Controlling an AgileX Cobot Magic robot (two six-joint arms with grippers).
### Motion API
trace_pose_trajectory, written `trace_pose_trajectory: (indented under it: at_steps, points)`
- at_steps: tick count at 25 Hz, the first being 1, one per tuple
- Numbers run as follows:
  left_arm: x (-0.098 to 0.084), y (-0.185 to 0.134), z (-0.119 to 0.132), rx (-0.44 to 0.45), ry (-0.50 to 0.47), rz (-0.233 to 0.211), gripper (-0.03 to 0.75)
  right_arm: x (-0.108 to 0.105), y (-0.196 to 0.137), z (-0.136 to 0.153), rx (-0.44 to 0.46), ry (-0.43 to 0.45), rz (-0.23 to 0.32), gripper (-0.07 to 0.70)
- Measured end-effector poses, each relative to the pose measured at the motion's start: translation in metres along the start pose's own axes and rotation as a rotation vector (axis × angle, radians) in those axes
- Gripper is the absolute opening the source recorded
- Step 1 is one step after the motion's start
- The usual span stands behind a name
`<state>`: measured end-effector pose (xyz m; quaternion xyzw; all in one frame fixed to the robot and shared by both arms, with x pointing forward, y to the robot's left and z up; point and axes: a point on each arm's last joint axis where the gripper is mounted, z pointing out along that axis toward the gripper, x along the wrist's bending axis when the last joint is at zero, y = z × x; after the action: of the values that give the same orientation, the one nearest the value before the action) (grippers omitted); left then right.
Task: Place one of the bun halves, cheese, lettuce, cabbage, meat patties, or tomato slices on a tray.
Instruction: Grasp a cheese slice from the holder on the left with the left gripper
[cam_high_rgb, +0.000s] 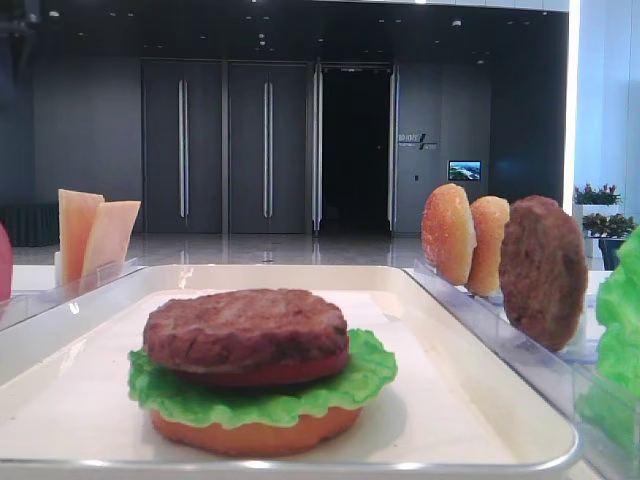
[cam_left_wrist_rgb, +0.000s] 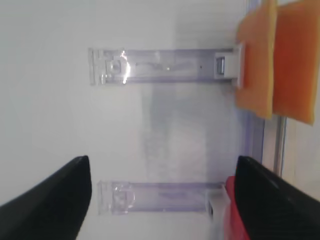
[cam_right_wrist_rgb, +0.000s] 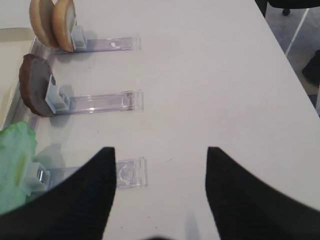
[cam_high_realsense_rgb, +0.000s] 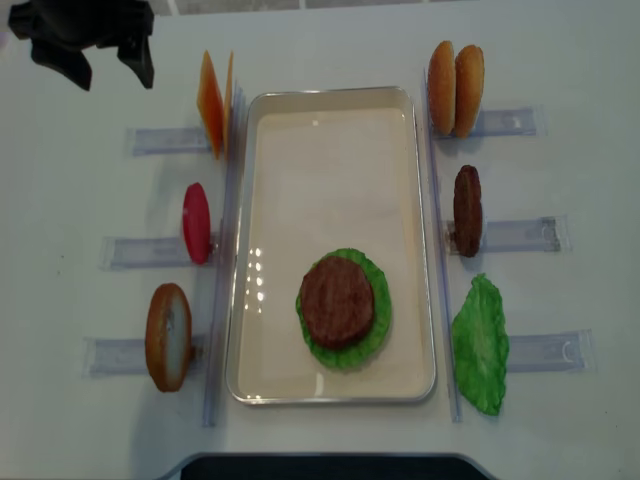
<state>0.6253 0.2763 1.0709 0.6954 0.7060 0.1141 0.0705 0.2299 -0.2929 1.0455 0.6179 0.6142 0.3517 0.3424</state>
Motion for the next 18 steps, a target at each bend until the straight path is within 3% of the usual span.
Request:
trace_pose_trajectory:
  at_steps: [9,15,18]
  points:
    - [-0.007,0.040,0.019,-0.043,-0.026,-0.009,0.688,0.000,0.000,0.000,0.000,0.000,0.000,0.411]
    - [-0.017,0.043,0.024,-0.035,-0.074,0.010,0.688,0.000,0.000,0.000,0.000,0.000,0.000,0.411]
    - [-0.033,0.041,0.022,-0.033,-0.084,0.015,0.688,0.000,0.000,0.000,0.000,0.000,0.000,0.411]
